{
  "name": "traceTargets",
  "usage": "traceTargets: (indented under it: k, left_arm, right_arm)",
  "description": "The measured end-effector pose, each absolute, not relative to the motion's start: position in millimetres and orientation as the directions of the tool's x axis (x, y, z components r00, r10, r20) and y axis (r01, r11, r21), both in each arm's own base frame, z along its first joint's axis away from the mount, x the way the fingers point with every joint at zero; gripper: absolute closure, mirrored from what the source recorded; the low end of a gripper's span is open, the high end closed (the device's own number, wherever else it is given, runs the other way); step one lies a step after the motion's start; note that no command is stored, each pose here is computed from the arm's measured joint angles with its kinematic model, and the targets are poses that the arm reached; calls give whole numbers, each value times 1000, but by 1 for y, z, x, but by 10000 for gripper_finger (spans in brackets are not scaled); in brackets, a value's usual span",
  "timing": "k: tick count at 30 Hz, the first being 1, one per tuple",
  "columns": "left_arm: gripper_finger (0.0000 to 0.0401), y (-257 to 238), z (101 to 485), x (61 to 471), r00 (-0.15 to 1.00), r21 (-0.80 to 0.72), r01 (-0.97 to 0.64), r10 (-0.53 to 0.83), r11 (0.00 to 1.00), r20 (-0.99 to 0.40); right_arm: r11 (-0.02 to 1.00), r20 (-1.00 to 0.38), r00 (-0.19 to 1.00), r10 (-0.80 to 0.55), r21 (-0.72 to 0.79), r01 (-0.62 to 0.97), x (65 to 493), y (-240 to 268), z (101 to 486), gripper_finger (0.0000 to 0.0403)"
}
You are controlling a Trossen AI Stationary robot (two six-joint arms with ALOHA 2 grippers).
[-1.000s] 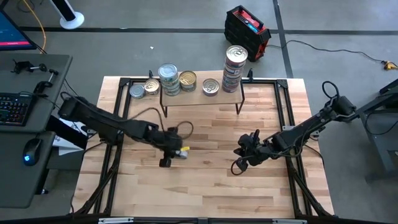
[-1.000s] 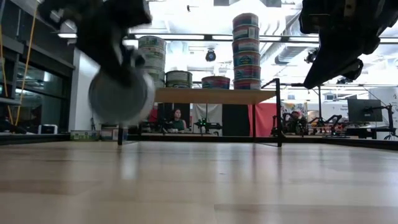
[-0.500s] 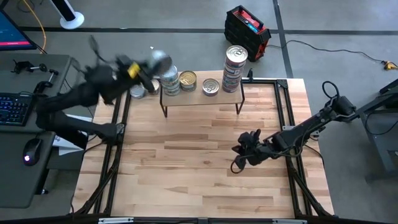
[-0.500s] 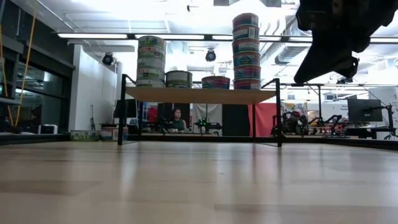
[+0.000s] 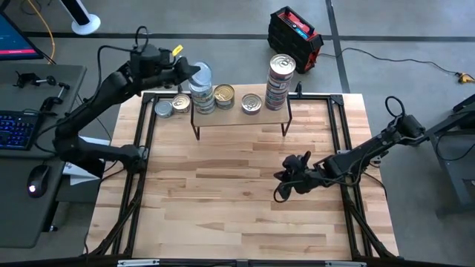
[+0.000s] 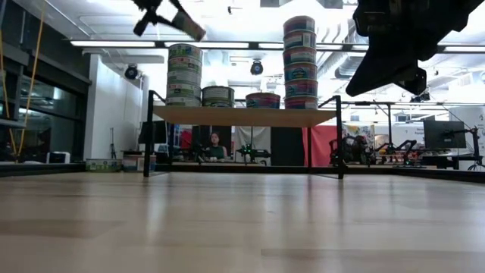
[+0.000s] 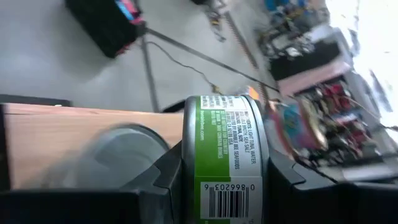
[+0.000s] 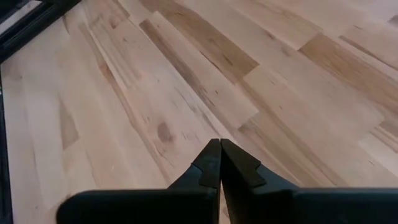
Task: Stack canned seafood by type on shelf
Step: Stack the green white tuna can on top of the other green white tuna cans on the shelf
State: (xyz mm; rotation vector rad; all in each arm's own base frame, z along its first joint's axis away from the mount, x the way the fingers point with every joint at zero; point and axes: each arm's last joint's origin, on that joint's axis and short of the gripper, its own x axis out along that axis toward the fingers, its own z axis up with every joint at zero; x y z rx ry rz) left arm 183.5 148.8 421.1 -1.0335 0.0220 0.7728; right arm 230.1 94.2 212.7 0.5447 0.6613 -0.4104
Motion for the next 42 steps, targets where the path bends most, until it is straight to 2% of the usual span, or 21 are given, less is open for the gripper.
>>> traceTargets:
  k: [5,11,38,42]
  left_arm:
    - [281,155,415,182,709,-749,-621,575,233,-408]
    - [244,154,413,179,695,-743,-637,571,206,-437]
    - [230,153,410,178,681,-676,-687,560,266,-472]
    - [214,153,407,177,671,-656,-705,553,269,-494]
  right_arm:
    - [790,-670,721,-177,340,511,229,97,213,403]
    - [801,-670,720,-178,326,502,229,96,213,403]
    - [792,-670,719,-185,331,512,230,94,213,403]
    - [784,-666,720,-195,336,523,230,94,213,403]
